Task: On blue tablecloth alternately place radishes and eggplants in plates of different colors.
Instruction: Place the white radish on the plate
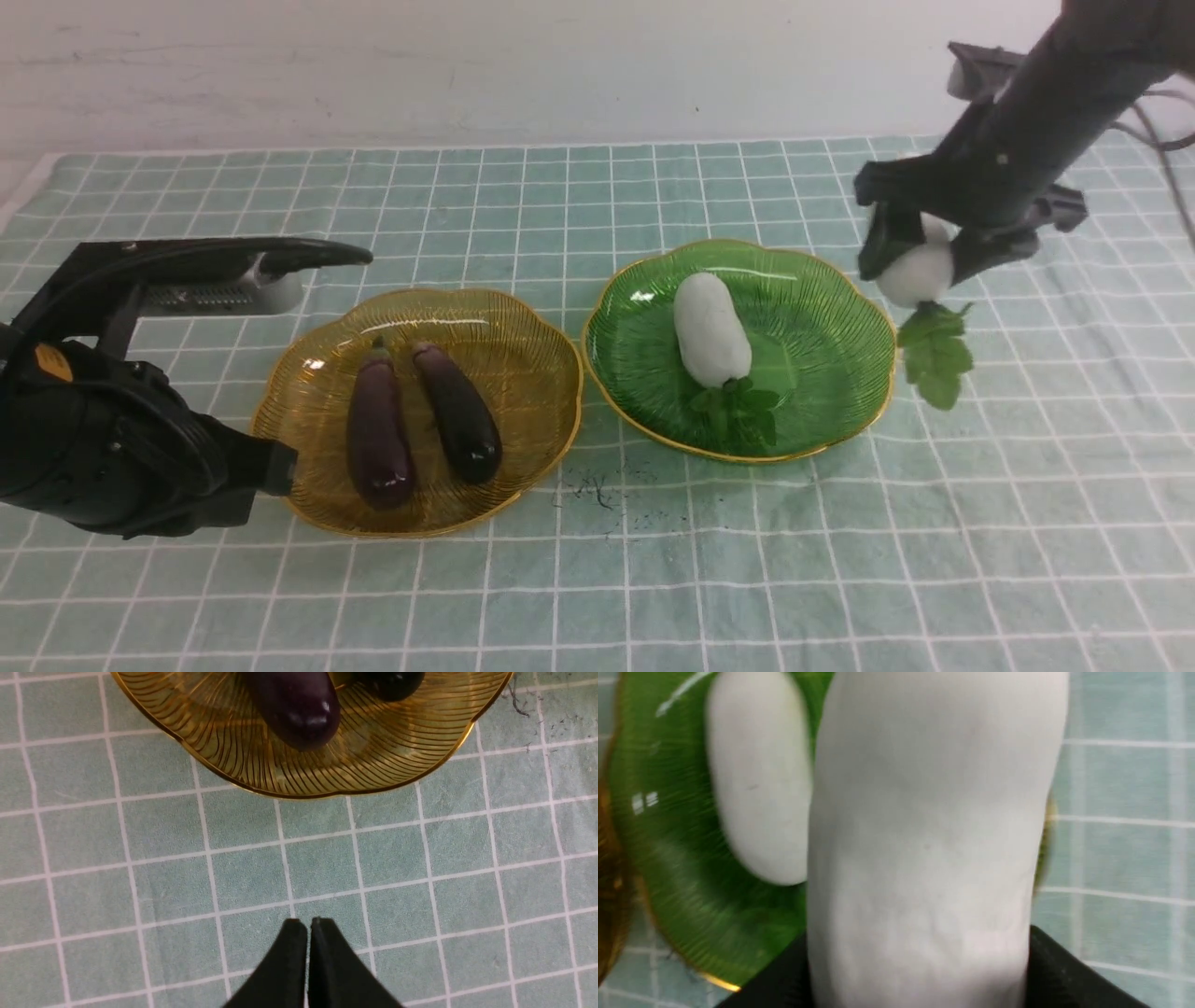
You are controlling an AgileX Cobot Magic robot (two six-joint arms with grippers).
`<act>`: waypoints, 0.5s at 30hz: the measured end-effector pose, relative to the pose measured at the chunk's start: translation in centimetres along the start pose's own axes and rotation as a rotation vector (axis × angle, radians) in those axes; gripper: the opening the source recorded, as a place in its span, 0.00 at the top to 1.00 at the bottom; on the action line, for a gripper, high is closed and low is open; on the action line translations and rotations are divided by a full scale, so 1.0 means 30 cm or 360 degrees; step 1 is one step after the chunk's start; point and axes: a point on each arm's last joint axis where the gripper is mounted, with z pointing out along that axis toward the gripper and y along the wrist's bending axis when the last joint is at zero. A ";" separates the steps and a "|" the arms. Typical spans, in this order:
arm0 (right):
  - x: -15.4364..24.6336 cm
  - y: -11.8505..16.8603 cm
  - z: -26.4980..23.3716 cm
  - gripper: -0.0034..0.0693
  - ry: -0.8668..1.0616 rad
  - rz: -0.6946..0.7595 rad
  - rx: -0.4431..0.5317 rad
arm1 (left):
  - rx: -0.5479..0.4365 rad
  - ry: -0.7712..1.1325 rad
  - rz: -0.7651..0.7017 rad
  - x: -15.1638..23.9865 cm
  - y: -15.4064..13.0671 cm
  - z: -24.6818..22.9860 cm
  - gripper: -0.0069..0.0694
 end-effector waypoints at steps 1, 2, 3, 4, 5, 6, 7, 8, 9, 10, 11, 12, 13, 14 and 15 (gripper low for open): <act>0.005 0.027 0.024 0.33 0.0028 -0.0022 -0.0040 | 0.0000 0.0000 0.0000 0.000 0.000 0.000 0.92; 0.009 0.046 0.052 0.33 0.0052 -0.0039 -0.0062 | 0.0000 0.0000 0.0000 0.000 0.000 0.000 0.92; 0.009 0.048 0.062 0.33 0.0061 -0.0037 -0.0067 | 0.0001 0.0000 -0.0001 0.000 0.000 0.000 0.92; 0.012 0.063 0.109 0.33 0.0089 -0.0051 -0.0074 | 0.0001 0.0000 -0.0001 0.000 0.000 0.000 0.92; 0.012 0.060 0.140 0.33 0.0108 -0.0046 -0.0072 | 0.0001 0.0000 -0.0001 0.000 0.000 0.000 0.92; 0.013 0.054 0.165 0.33 0.0129 -0.0039 -0.0067 | 0.0001 0.0000 -0.0001 0.000 0.000 0.000 0.92; 0.012 0.054 0.166 0.33 0.0129 -0.0039 -0.0067 | 0.0001 0.0000 -0.0001 0.000 0.000 0.000 0.92; 0.015 0.049 0.181 0.33 0.0142 -0.0036 -0.0061 | 0.0001 0.0000 -0.0001 0.000 0.000 0.000 0.92; 0.016 0.045 0.189 0.33 0.0151 -0.0034 -0.0057 | 0.0001 0.0002 -0.0001 0.000 0.000 0.000 0.92; 0.016 0.045 0.191 0.31 0.0153 -0.0030 -0.0055 | 0.0001 0.0002 -0.0001 0.000 0.000 0.000 0.92; 0.017 0.045 0.189 0.28 0.0161 -0.0015 -0.0054 | 0.0001 0.0004 -0.0001 0.001 0.000 0.000 0.92; 0.019 0.046 0.186 0.25 0.0168 -0.0011 -0.0054 | 0.0001 0.0004 -0.0001 0.001 0.000 0.000 0.92; 0.020 0.046 0.183 0.23 0.0173 -0.0008 -0.0054 | 0.0001 0.0005 -0.0001 0.001 0.000 0.000 0.92; 0.018 0.047 0.178 0.19 0.0174 -0.0012 -0.0053 | 0.0001 0.0005 -0.0001 0.001 0.000 0.000 0.92; 0.013 0.049 0.171 0.17 0.0164 -0.0017 -0.0051 | 0.0001 0.0005 0.0009 0.001 0.000 0.000 0.92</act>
